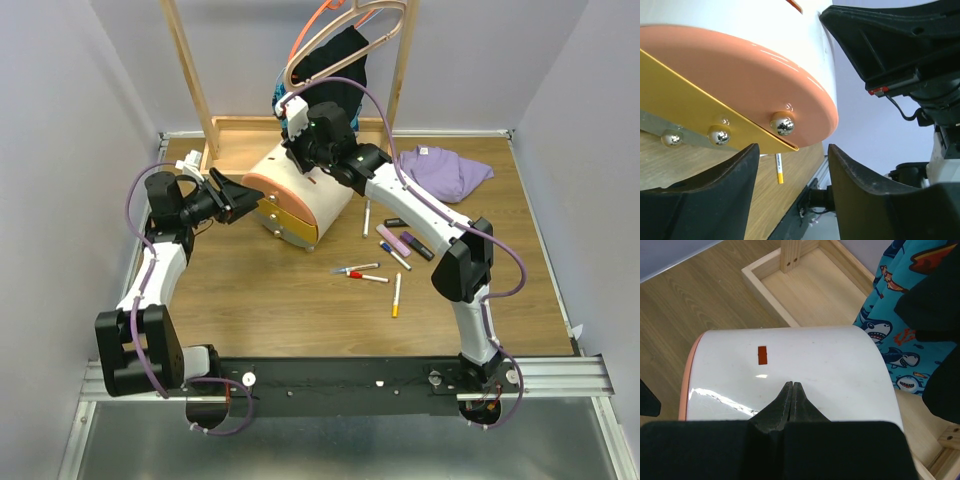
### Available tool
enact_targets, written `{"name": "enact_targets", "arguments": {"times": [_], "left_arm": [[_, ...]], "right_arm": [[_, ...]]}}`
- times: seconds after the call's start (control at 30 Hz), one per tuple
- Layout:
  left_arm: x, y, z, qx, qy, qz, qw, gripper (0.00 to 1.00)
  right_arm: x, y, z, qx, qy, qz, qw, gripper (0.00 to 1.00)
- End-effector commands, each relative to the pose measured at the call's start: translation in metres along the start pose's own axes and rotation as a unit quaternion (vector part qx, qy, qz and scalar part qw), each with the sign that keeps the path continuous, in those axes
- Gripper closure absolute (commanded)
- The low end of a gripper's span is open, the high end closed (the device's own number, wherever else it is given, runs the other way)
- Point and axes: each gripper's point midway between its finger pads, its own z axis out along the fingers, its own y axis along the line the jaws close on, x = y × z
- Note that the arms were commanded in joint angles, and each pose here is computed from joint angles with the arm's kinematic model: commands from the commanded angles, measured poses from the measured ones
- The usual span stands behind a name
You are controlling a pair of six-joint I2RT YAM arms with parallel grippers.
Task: Sort the stationery into containers
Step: Open the drawer in the storage box.
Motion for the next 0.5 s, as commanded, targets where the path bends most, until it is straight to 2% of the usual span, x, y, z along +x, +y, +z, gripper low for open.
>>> {"name": "enact_targets", "arguments": {"times": [0.0, 0.23, 0.47], "left_arm": [[-0.006, -0.016, 0.007, 0.034, 0.018, -0.002, 0.999, 0.37], [-0.001, -0.010, 0.016, 0.033, 0.036, -0.013, 0.999, 0.44], [0.001, -0.006, 0.023, 0.034, 0.047, -0.022, 0.998, 0.47]], "right_arm": [[0.089, 0.018, 0.014, -0.030, 0.134, 0.003, 0.991, 0.99], [0.091, 0.018, 0.017, -0.028, 0.136, 0.003, 0.990, 0.99], [0.092, 0.017, 0.020, -0.027, 0.136, 0.002, 0.990, 0.99]]}}
